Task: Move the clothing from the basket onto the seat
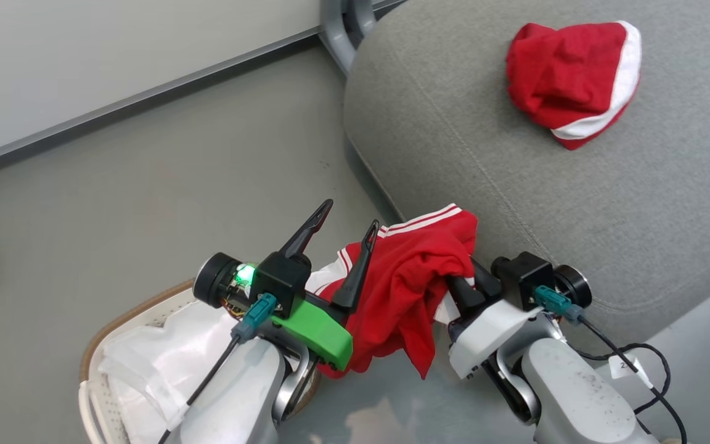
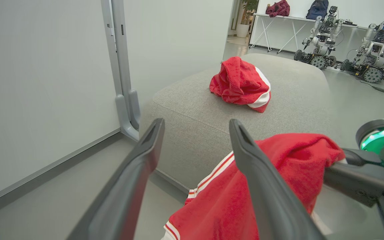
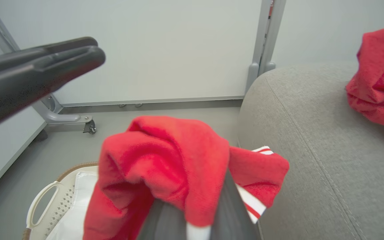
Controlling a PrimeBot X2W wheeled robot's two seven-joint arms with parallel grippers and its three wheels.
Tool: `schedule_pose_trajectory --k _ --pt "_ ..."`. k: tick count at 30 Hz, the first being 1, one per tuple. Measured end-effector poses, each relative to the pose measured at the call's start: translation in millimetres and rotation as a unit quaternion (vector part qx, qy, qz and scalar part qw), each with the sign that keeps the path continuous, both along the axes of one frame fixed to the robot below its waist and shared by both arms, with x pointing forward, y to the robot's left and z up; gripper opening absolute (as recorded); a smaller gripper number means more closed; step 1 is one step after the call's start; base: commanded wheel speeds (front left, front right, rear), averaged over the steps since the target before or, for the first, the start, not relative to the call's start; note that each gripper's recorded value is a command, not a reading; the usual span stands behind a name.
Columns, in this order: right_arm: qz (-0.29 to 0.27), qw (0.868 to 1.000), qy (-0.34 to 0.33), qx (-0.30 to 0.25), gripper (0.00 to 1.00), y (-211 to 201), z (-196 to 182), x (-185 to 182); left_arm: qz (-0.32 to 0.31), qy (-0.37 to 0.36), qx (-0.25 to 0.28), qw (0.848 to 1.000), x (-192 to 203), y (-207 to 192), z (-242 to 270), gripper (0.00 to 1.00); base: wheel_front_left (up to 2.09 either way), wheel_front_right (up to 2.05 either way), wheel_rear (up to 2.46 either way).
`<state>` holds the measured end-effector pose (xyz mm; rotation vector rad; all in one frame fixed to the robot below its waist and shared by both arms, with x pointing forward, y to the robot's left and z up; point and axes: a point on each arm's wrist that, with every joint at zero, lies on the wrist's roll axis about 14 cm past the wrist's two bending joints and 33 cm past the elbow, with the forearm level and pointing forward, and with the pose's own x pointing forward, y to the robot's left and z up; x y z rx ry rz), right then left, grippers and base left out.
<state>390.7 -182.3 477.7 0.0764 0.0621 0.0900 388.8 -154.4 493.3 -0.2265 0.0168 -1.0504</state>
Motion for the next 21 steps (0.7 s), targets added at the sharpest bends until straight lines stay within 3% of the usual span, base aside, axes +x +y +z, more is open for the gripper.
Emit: schedule_pose_trajectory --k 8,17,21 --pt "-0.112 0.994 0.004 -0.01 0.0 -66.9 -0.5 -34.9 -0.087 0.011 -0.003 0.996 -33.1 -43.2 -7.7 1.0 0.0 0.0 0.0" --pt "-0.144 0.989 0.016 -0.029 0.0 -87.3 -6.2 -44.0 -0.113 0.026 -0.006 0.993 -41.3 -54.7 -16.3 1.0 0.04 0.04 0.04" --pt "-0.158 0.986 -0.009 -0.055 0.0 -105.6 13.8 -31.2 -0.108 0.035 0.001 0.994 -37.6 -52.3 -24.6 1.0 0.0 0.0 0.0"
